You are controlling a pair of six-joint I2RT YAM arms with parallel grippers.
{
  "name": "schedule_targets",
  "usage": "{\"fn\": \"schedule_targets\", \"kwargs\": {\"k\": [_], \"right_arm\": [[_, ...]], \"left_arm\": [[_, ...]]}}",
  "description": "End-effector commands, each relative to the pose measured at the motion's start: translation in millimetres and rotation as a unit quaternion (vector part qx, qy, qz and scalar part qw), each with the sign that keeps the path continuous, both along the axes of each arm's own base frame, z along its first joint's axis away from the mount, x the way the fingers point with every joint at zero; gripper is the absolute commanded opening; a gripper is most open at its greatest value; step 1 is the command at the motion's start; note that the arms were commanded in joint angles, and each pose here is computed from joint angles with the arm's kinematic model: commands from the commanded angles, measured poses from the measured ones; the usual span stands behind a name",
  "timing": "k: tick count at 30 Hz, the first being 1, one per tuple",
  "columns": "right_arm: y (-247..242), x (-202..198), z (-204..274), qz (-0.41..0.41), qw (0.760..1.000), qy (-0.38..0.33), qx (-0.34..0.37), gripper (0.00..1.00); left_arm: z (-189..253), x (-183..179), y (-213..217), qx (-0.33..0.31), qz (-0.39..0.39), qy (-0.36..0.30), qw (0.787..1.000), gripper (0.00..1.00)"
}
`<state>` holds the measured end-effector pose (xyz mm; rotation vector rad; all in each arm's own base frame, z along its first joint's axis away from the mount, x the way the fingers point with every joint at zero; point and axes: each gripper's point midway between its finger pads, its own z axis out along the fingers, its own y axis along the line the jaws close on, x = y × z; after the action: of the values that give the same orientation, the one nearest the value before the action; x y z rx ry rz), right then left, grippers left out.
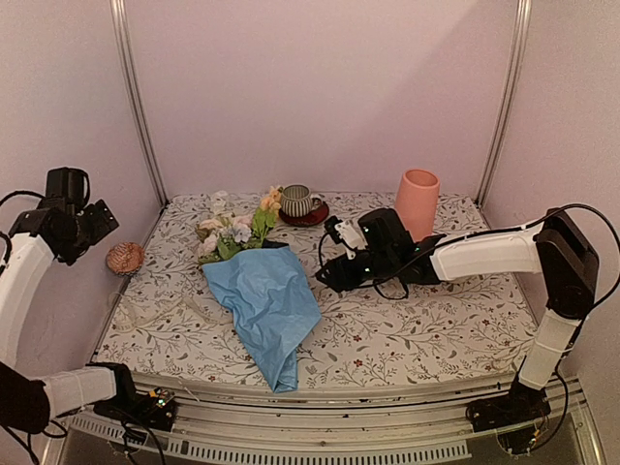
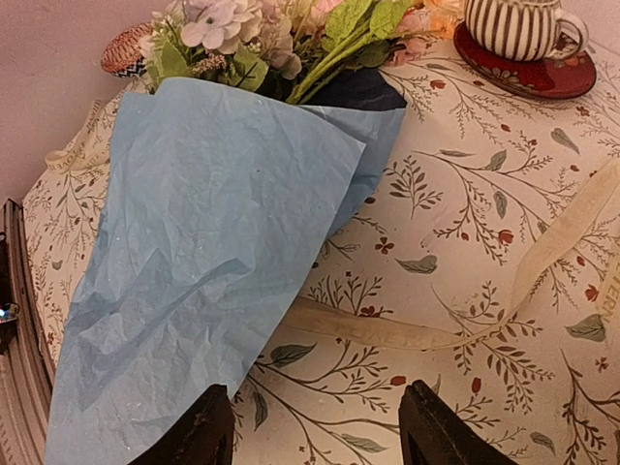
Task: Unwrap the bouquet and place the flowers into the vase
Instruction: Move the folded bouquet to the center of the board.
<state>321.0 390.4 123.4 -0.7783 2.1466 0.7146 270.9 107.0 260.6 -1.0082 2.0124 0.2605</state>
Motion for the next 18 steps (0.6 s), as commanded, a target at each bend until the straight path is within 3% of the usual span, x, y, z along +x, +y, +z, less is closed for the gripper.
{"fn": "schedule_targets", "kwargs": {"k": [1, 3, 6, 13, 18], "right_arm": [[5, -3, -7, -0.004, 0.999, 0.046, 0.021, 0.60], [0, 0, -14, -0.018, 0.998, 0.056, 0.014, 0.60], [-10, 7, -23, -0.041, 0.997, 0.064, 0.001, 0.59], [-12, 1, -24, -0.024, 0.997, 0.073, 0.003, 0.60], [-6, -3, -14, -0.009, 0.996, 0.079, 0.031, 0.61]], "left_arm": [[11, 30, -95, -0.072, -0.298, -0.104, 0.946, 0.98], [7, 27, -134, -0.126, -0.379, -0.162, 0.902, 0.94], [-24, 23, -163, -0.197, -0.412, -0.168, 0.873, 0.93], [-84, 14, -216, -0.276, -0.481, -0.147, 0.819, 0.97], [-105, 9, -240, -0.307, -0.502, -0.158, 0.793, 0.94]]}}
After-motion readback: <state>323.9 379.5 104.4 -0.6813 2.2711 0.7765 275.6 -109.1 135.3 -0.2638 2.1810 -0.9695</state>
